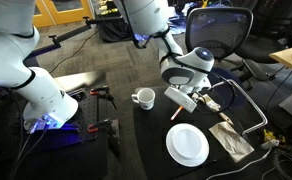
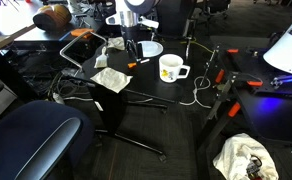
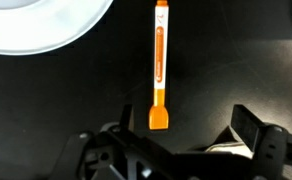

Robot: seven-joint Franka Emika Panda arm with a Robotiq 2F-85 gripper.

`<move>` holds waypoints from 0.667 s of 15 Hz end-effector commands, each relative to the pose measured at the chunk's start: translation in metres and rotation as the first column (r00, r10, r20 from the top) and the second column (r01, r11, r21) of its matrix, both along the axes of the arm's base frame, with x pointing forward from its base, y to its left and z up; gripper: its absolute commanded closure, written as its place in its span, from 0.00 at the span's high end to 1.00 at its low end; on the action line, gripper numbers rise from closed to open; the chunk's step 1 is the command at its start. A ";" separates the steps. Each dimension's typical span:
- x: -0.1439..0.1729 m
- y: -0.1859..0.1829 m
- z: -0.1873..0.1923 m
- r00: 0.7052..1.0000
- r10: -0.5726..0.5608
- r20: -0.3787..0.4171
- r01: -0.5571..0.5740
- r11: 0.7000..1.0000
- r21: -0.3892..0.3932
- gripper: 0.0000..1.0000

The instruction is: Put the yellow marker in the mug

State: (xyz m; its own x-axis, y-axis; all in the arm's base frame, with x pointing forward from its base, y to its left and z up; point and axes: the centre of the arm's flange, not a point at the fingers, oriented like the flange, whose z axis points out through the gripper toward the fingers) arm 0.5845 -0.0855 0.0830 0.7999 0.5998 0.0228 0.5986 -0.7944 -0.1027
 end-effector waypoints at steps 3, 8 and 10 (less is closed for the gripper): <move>0.011 -0.006 -0.007 0.999 -0.020 -0.025 0.020 1.000 -0.006 1.00; 0.011 -0.008 -0.015 0.999 -0.021 -0.031 0.022 1.000 0.005 0.68; 0.010 -0.009 -0.017 0.999 -0.025 -0.029 0.025 1.000 0.013 0.51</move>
